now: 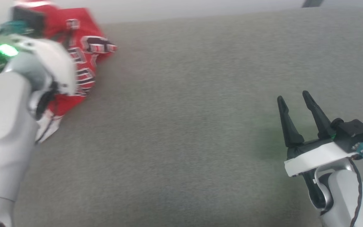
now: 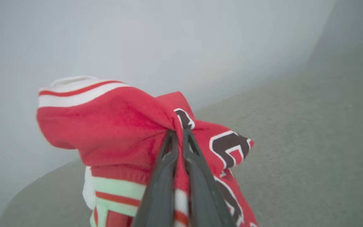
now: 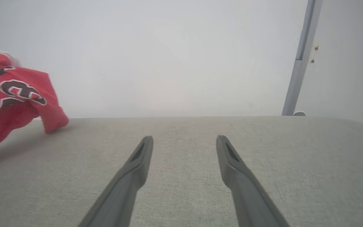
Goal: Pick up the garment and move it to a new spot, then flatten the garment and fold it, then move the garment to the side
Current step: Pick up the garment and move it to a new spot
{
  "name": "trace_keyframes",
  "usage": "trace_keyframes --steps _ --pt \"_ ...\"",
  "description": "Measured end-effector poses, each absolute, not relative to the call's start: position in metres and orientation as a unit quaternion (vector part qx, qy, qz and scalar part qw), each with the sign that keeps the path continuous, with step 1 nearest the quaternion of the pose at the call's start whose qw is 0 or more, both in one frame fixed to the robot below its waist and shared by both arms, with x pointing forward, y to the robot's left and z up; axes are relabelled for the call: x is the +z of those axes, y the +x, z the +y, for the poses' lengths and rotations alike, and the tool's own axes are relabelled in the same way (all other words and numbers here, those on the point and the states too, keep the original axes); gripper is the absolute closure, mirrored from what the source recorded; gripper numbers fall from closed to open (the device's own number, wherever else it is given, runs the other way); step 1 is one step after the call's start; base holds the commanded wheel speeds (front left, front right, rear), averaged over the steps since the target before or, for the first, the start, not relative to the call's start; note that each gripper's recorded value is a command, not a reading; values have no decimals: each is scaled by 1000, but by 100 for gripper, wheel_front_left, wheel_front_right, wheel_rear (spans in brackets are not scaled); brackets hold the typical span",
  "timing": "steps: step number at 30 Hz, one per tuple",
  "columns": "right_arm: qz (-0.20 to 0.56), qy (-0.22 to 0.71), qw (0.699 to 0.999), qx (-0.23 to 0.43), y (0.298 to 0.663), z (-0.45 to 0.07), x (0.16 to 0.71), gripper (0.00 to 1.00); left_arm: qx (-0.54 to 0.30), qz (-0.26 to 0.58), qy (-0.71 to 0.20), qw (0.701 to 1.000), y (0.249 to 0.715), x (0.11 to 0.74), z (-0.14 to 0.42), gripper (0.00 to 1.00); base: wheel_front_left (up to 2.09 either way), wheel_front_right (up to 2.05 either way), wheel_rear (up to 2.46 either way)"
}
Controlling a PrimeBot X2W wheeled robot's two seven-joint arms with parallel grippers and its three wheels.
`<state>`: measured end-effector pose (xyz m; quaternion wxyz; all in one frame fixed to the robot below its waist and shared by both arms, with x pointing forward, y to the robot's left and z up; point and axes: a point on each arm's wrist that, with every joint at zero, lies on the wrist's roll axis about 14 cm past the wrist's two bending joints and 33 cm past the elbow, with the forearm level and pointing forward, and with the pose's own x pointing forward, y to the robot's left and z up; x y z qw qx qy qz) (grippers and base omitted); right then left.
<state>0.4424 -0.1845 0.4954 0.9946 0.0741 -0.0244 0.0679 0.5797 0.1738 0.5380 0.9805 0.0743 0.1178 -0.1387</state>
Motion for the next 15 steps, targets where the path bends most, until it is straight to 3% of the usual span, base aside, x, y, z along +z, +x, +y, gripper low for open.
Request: trace_keyframes --steps 7,15 --pt "-30 87 996 -14 418 -232 499 0 -348 93 111 926 559 554 10 100 0 0 0" --pt "-28 105 989 -96 398 -274 494 0 -526 116 127 833 505 520 -133 100 0 0 0"
